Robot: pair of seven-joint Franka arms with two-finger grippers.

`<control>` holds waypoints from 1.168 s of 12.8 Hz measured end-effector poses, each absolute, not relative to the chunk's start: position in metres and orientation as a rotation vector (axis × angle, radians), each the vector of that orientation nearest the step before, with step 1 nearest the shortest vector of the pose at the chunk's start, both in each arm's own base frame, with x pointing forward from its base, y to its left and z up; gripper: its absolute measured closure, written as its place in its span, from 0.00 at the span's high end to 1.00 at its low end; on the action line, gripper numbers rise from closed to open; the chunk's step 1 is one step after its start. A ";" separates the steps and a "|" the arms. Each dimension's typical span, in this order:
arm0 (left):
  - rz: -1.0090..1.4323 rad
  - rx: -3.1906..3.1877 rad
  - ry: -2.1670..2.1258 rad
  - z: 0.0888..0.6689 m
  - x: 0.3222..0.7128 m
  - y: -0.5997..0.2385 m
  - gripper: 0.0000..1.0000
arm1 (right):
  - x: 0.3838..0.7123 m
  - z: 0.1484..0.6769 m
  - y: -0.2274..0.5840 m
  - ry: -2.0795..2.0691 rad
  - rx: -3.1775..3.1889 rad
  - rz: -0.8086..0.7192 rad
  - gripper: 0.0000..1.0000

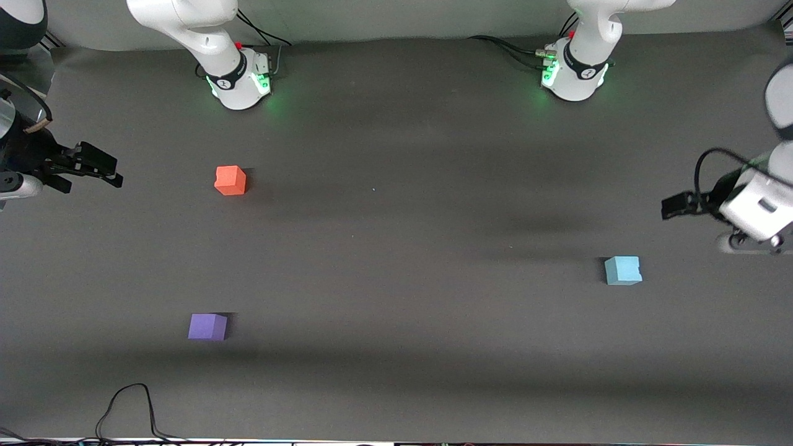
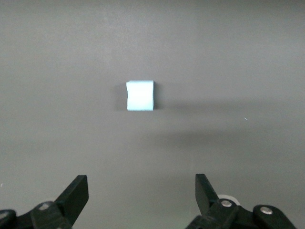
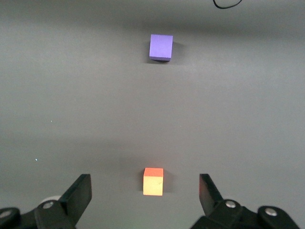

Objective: Place blue block between orange and purple blocks
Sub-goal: 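Reach the left gripper down to the light blue cube and grasp it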

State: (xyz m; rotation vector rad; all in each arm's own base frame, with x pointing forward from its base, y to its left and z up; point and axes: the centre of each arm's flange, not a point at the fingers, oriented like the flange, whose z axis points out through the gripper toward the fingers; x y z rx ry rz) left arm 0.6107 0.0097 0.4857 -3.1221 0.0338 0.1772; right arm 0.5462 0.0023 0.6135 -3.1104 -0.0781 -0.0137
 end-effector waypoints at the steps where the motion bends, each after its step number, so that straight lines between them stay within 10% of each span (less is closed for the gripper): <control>1: 0.176 -3.121 0.040 0.461 0.621 0.016 1.00 | 0.546 0.613 0.002 -0.078 -3.110 -0.006 1.00; 15: 0.012 -3.118 0.057 0.191 0.624 0.033 1.00 | 0.550 0.604 0.019 -0.123 -3.109 0.021 1.00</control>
